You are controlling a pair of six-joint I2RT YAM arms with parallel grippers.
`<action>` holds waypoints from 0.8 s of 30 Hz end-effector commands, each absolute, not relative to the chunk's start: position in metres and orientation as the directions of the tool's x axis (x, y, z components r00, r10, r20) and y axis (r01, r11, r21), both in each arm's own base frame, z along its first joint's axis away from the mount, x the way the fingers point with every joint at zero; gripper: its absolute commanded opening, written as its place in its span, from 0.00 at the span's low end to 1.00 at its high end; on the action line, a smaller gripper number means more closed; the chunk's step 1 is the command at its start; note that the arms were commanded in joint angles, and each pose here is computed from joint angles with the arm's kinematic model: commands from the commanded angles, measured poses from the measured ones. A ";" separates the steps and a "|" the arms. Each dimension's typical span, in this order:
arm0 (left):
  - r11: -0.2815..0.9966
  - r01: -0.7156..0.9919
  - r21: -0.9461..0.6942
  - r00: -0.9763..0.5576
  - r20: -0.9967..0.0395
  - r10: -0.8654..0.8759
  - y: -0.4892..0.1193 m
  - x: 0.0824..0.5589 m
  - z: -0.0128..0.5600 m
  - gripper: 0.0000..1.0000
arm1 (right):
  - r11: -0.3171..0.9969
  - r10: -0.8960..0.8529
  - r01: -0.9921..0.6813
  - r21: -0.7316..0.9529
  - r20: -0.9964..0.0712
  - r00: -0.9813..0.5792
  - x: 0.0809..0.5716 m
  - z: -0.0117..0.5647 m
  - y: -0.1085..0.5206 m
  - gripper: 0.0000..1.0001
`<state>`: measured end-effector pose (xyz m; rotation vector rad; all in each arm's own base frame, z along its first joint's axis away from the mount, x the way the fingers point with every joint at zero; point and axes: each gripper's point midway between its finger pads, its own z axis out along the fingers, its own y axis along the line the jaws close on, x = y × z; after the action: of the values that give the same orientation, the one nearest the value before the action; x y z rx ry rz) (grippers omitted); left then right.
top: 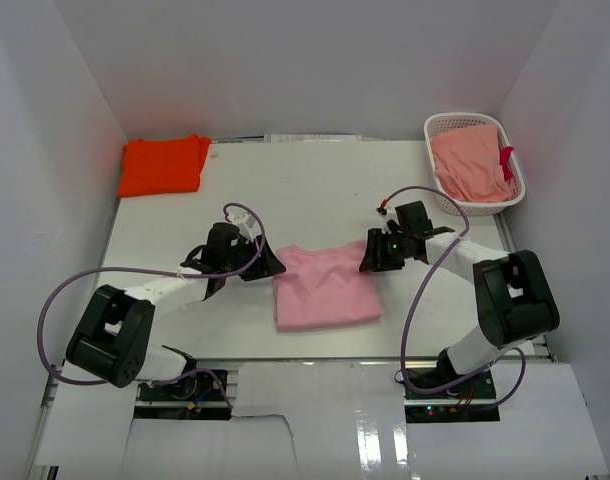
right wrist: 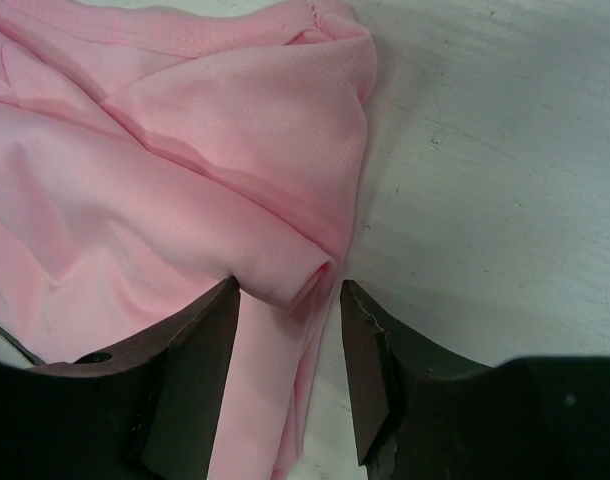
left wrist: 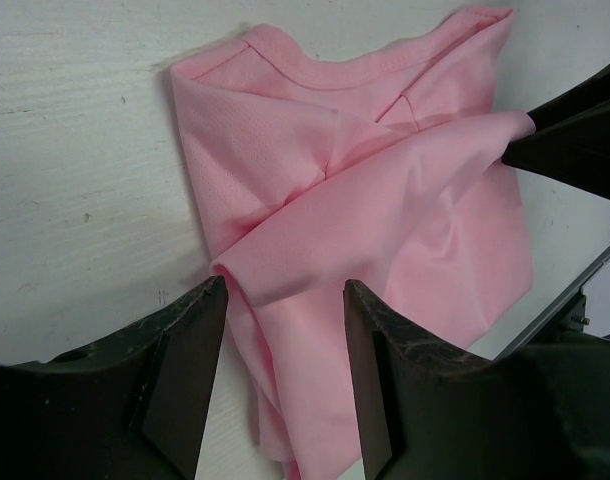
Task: Fold and stack the t-shirts
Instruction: Smooth out wrinkles on the folded tshirt
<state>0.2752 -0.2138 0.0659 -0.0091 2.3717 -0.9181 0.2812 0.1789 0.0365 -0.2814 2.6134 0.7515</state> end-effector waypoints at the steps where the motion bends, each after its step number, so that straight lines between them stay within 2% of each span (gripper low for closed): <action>1: 0.750 0.214 -0.626 -0.817 -0.535 -0.214 -0.215 0.276 0.071 0.61 | 0.817 -0.065 -0.331 0.472 -0.494 -0.867 0.302 0.053 0.186 0.51; 12: 0.754 0.214 -0.621 -0.813 -0.542 -0.215 -0.214 0.277 0.074 0.59 | 0.812 -0.062 -0.342 0.473 -0.513 -0.856 0.308 0.063 0.189 0.51; 21: 0.752 0.209 -0.625 -0.814 -0.538 -0.220 -0.214 0.276 0.072 0.50 | 0.816 -0.061 -0.339 0.468 -0.513 -0.856 0.305 0.064 0.187 0.41; 24: 0.751 0.208 -0.626 -0.817 -0.534 -0.219 -0.214 0.276 0.070 0.47 | 0.817 -0.062 -0.337 0.468 -0.509 -0.858 0.306 0.063 0.187 0.34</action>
<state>0.2750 -0.2138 0.0657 -0.0153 2.3730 -0.9199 0.2932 0.1840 0.0476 -0.2892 2.5748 0.7631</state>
